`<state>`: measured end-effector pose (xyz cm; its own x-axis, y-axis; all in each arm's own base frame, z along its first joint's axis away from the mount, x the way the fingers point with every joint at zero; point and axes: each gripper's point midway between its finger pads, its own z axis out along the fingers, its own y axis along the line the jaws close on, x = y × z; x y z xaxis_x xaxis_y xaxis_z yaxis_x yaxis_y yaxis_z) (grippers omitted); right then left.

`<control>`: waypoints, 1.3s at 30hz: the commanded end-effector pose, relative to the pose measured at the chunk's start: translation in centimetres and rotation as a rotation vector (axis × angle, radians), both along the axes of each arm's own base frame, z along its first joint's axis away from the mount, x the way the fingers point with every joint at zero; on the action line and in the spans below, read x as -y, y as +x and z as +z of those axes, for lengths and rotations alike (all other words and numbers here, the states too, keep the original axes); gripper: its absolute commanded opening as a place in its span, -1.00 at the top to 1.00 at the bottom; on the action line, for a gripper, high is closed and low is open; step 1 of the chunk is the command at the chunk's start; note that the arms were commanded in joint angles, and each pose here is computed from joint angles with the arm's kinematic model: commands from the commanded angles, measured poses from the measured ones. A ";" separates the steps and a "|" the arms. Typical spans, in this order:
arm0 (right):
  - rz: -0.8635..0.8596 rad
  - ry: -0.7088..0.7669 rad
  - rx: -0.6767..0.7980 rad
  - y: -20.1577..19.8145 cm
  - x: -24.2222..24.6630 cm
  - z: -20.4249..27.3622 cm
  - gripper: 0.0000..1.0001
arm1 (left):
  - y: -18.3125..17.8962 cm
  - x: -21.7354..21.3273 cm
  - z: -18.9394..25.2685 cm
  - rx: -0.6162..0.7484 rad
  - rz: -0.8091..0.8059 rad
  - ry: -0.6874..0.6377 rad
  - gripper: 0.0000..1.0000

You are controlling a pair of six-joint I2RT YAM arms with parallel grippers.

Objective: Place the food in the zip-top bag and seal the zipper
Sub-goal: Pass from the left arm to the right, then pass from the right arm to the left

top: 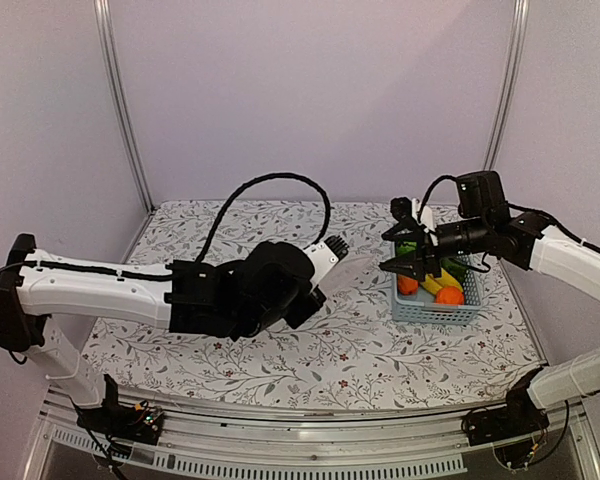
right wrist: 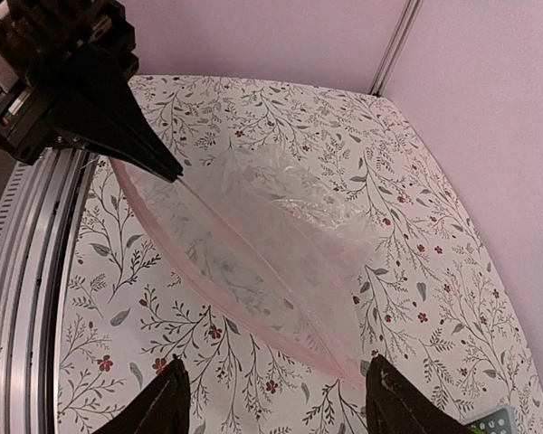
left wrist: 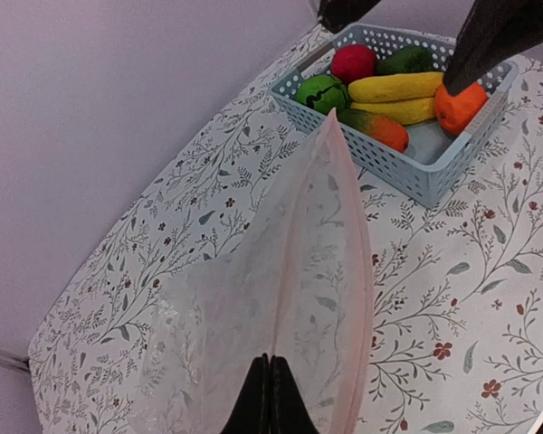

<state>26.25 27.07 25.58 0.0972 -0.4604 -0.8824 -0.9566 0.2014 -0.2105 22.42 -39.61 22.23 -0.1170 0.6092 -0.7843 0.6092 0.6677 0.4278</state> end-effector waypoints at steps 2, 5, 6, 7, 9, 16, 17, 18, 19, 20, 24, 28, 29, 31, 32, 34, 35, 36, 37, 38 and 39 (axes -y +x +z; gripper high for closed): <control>0.051 -0.068 0.050 -0.6 -2.2 -0.7 -0.28 | -1.2 0.8 2.1 0.027 -0.080 -0.066 1.00; 0.061 -0.087 0.052 -0.5 -3.1 -1.2 -0.22 | -1.9 1.0 2.3 0.028 -0.111 -0.077 1.00; 0.064 -0.092 0.041 -0.4 -3.5 -1.6 -0.17 | -2.1 1.0 2.5 0.030 -0.118 -0.084 1.00; 0.067 -0.097 0.035 -0.4 -3.8 -1.7 -0.13 | -2.2 1.0 2.5 0.030 -0.123 -0.090 1.00; 0.067 -0.111 0.033 -0.2 -4.4 -2.1 -0.05 | -2.4 0.9 2.8 0.031 -0.131 -0.101 1.00; 0.047 -0.134 0.003 1.2 -5.4 -2.9 0.26 | -3.0 0.0 2.6 0.025 -0.147 -0.100 1.00; 0.046 -0.138 -0.002 1.3 -5.5 -3.0 0.37 | -3.1 -0.2 2.6 0.026 -0.145 -0.103 1.00; 0.049 -0.144 -0.009 1.3 -5.5 -3.1 0.49 | -3.0 -0.4 2.5 0.026 -0.140 -0.102 1.00; 0.053 -0.149 -0.014 1.4 -5.6 -3.3 0.64 | -3.1 -0.6 2.6 0.024 -0.138 -0.107 1.00; 0.057 -0.152 -0.019 1.3 -5.7 -3.3 0.76 | -3.1 -0.7 2.4 0.021 -0.134 -0.107 1.00; 0.068 -0.170 -0.010 0.7 -6.2 -2.9 1.00 | -2.8 -0.6 1.3 -0.016 -0.106 -0.088 0.57; 0.073 -0.209 0.015 -0.1 -6.7 -3.0 1.00 | -2.4 -0.1 0.8 -0.062 -0.062 -0.083 0.06; 0.076 -0.216 0.017 -0.4 -6.8 -3.0 1.00 | -2.2 0.0 0.6 -0.070 -0.047 -0.078 0.04; 0.079 -0.224 0.014 -0.7 -6.9 -3.2 1.00 | -2.0 0.0 0.2 -0.086 -0.030 -0.062 0.04; 0.080 -0.224 0.013 -0.8 -6.9 -3.2 1.00 | -2.0 0.0 0.2 -0.088 -0.026 -0.058 0.05; 0.082 -0.223 0.013 -1.0 -6.9 -3.2 1.00 | -1.7 -0.2 0.2 -0.088 -0.013 -0.062 0.10; 0.083 -0.223 0.017 -1.1 -6.8 -3.1 1.00 | -1.6 -0.3 0.3 -0.089 -0.009 -0.066 0.12; 0.085 -0.219 0.019 -1.2 -6.8 -2.9 1.00 | -1.5 -0.4 0.4 -0.090 -0.009 -0.068 0.14; 0.089 -0.216 0.018 -1.3 -6.7 -2.8 1.00 | -1.4 -0.5 0.4 -0.090 -0.006 -0.070 0.16; 0.094 -0.210 0.017 -1.5 -6.7 -2.7 1.00 | -1.3 -0.6 0.4 -0.090 -0.004 -0.069 0.17; 0.100 -0.202 0.016 -1.7 -6.7 -2.4 1.00 | -1.2 -0.6 0.4 -0.091 -0.003 -0.069 0.18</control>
